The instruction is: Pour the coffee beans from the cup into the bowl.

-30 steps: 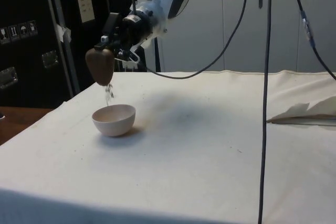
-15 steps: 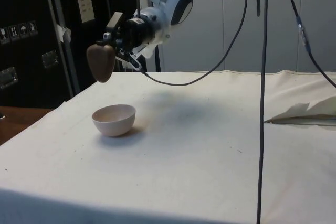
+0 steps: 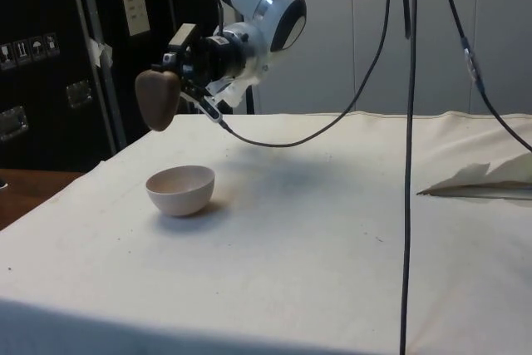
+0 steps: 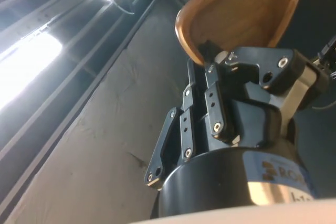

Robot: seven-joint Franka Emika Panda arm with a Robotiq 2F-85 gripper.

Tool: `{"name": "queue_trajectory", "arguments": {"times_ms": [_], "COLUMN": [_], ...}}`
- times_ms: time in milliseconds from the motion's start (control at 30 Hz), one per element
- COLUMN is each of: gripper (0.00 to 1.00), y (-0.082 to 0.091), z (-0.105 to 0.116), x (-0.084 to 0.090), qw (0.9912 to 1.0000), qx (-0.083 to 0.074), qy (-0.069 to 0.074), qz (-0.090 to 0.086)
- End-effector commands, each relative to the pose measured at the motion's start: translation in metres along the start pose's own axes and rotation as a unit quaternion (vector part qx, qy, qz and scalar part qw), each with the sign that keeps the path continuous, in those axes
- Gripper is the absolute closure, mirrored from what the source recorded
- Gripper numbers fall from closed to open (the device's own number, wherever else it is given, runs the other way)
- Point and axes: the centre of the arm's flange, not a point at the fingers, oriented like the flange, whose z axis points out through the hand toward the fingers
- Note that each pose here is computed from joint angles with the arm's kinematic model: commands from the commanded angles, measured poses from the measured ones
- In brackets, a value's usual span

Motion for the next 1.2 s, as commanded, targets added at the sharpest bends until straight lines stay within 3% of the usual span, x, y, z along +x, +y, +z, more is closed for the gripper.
{"name": "queue_trajectory", "arguments": {"times_ms": [0,1167], "gripper": [0.97,0.97], "y": [0.0005,0.006], "z": [-0.0001,-0.0047], "x": [0.0011,-0.0027], "qw": [0.99999,0.99992], "qx": [0.005,0.012], "qy": [0.001,-0.002], "qz": [0.001,-0.005]}}
